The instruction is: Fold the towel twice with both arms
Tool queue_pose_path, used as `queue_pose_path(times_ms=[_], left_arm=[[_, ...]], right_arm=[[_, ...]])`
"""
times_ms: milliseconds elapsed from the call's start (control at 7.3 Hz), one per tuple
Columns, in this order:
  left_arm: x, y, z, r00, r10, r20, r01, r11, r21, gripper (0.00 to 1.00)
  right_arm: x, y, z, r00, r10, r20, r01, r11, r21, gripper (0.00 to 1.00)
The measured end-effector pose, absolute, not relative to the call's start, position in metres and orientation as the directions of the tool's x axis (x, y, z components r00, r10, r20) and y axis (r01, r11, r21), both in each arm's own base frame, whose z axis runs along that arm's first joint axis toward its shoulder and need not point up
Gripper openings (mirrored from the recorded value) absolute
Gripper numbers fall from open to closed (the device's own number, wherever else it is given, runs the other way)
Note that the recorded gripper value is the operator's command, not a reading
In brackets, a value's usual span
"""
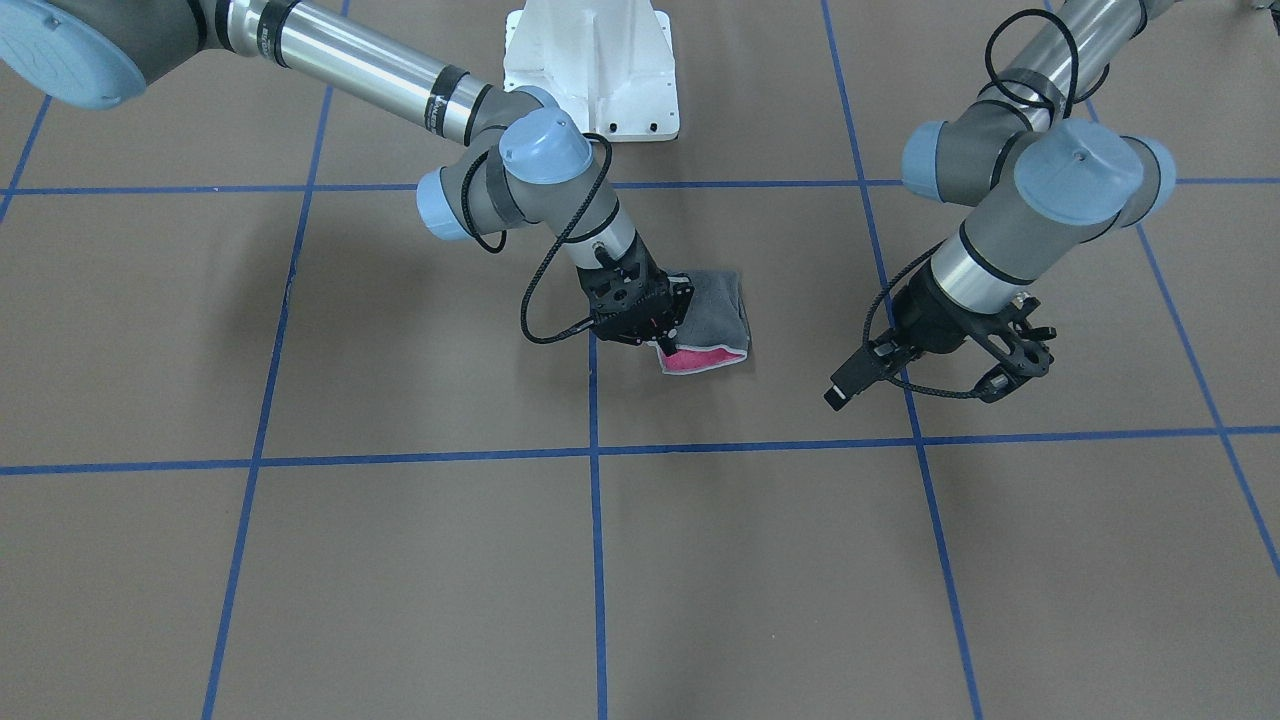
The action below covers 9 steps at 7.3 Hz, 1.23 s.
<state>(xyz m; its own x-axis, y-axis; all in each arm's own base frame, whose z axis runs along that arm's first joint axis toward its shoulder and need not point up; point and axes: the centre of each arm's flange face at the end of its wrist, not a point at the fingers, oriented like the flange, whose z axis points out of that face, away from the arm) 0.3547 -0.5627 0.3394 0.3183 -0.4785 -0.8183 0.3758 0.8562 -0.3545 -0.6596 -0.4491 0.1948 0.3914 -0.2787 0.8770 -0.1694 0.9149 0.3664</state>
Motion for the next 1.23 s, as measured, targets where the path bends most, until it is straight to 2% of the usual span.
queue_pose_path(times_ms=[548,685,822,960,1234], left_arm=[[0.355,-0.564,0.333,0.314,-0.476,-0.822,0.374,0.857,-0.353,1.0],[0.356,-0.564,0.333,0.314,-0.475,-0.822,0.374,0.858,-0.353,1.0],[0.356,-0.564,0.333,0.314,-0.475,-0.822,0.373,0.858,-0.353,1.0],[0.356,-0.564,0.333,0.315,-0.475,-0.822,0.373,0.858,-0.354,1.0],[0.356,-0.563,0.332,0.314,-0.473,-0.823,0.372,0.859,-0.352,1.0]], right_arm=[[-0.637,-0.48,0.212,0.421,-0.257,0.87,-0.202,0.908,0.367,0.0],[-0.627,-0.491,0.22,0.434,-0.257,0.863,-0.208,0.904,0.373,0.05],[-0.621,-0.498,0.223,0.441,-0.258,0.86,-0.211,0.901,0.379,0.93],[-0.619,-0.501,0.223,0.442,-0.257,0.86,-0.214,0.9,0.379,0.99],[-0.615,-0.504,0.215,0.425,-0.226,0.877,-0.237,0.907,0.349,0.99]])
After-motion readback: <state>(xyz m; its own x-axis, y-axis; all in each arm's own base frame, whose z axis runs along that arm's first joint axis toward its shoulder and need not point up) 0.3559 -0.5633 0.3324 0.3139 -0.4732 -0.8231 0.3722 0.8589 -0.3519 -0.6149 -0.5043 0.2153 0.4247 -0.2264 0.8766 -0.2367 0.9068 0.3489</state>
